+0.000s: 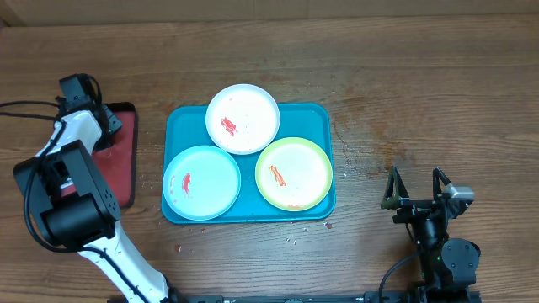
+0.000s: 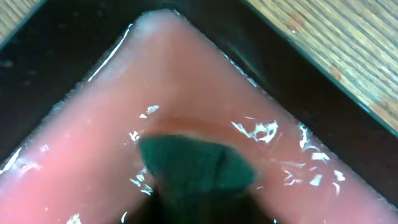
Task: Clean dirty plates on tray and stack at the side
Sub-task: 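Lift the sponge out of the soapy water with the left gripper, then carry the sponge over the light-blue plate with the left gripper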
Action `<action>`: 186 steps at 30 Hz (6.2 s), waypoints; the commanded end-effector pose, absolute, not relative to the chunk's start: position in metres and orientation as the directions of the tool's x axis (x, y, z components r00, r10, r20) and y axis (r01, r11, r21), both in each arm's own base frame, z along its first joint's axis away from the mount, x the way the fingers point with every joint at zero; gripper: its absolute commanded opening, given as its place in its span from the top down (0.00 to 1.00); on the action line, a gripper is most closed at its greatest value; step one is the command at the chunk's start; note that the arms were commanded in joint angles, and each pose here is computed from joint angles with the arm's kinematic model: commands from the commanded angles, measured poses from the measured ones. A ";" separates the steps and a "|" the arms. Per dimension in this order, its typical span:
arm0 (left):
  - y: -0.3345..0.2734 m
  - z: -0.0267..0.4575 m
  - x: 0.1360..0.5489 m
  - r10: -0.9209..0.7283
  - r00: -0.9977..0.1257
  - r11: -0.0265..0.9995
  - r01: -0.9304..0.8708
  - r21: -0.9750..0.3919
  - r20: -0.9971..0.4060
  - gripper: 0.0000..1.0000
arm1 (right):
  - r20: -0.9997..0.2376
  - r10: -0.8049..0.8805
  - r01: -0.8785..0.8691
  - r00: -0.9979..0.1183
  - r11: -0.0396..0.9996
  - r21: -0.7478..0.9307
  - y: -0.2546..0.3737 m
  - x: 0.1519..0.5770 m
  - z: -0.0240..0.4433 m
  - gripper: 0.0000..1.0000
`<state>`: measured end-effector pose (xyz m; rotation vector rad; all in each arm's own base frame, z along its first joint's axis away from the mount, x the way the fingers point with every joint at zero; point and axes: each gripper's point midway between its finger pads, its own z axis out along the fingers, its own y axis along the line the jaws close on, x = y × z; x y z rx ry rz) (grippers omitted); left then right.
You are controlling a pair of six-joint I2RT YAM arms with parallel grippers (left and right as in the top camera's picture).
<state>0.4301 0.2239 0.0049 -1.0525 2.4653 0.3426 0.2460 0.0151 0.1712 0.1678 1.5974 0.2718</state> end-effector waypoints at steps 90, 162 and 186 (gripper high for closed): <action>0.221 0.073 0.348 -0.732 -0.603 0.578 -0.796 0.179 -0.316 0.96 | -0.962 0.270 -0.050 -0.038 0.961 0.272 0.013 0.246 0.170 0.00; -0.063 0.036 0.313 -0.236 -0.968 0.972 -0.234 -0.030 -0.090 0.15 | -0.962 0.270 -0.050 -0.038 0.961 0.272 0.013 0.246 0.170 0.00; 0.028 0.192 0.324 -0.605 -0.751 0.795 -0.584 -0.163 -0.265 0.00 | -0.773 0.452 -0.552 0.444 0.818 0.161 0.063 0.170 0.357 0.00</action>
